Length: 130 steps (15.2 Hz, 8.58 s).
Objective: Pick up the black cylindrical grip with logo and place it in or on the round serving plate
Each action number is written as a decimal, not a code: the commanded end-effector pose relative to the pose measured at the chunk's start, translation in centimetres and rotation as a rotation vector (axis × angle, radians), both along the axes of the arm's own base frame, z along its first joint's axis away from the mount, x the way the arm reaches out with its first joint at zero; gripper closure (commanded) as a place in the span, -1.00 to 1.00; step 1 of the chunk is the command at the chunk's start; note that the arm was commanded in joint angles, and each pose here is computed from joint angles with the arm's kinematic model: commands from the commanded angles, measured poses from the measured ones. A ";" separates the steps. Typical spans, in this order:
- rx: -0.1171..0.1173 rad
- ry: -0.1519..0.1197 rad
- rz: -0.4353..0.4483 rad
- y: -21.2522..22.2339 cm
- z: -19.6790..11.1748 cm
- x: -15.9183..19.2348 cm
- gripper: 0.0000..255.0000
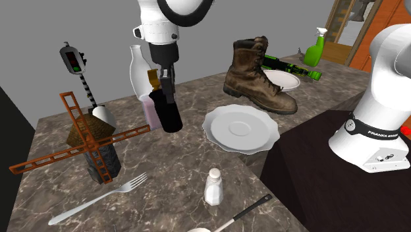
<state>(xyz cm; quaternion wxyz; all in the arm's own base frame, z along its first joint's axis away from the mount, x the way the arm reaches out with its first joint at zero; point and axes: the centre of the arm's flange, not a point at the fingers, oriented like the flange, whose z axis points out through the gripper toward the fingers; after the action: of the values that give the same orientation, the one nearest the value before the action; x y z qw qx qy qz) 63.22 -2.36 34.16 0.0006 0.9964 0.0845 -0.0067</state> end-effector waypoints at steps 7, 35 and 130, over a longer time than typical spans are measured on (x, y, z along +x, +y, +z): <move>0.000 0.000 0.000 -0.1 4.3 0.0 1.00; 0.000 0.000 0.000 -5.9 8.0 -27.3 1.00; -0.316 -0.024 0.389 0.3 -10.4 -22.6 1.00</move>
<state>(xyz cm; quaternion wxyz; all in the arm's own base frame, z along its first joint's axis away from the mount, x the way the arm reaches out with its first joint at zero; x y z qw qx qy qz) 40.68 -2.12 23.92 0.1595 0.9490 0.2718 -0.0067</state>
